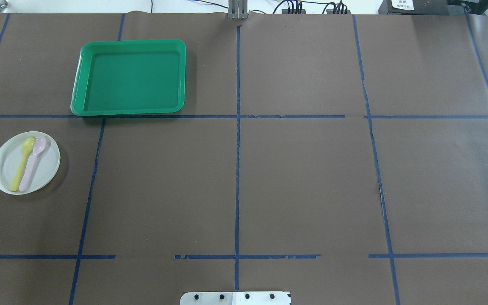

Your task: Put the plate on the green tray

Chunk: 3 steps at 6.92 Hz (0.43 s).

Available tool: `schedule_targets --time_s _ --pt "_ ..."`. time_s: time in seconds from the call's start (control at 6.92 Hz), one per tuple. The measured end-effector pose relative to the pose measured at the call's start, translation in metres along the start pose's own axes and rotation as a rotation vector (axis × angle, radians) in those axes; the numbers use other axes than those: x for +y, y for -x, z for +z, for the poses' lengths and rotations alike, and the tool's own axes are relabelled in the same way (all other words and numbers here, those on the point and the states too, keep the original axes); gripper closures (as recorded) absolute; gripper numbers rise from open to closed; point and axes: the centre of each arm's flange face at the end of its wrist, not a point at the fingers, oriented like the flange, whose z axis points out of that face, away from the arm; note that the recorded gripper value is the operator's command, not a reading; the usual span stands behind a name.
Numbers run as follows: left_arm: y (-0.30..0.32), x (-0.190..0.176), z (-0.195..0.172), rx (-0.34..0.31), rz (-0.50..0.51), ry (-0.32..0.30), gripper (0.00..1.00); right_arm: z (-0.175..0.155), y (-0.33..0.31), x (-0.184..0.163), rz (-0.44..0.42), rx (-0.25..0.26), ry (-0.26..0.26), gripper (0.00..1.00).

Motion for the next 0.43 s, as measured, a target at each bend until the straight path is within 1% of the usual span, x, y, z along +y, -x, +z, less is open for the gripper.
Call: schedule_targets --time_s 0.43 --pt "-0.0041 -0.005 -0.003 0.002 0.01 -0.012 0.0 0.0005 -0.0004 0.0001 0.0 0.0 0.001 0.0"
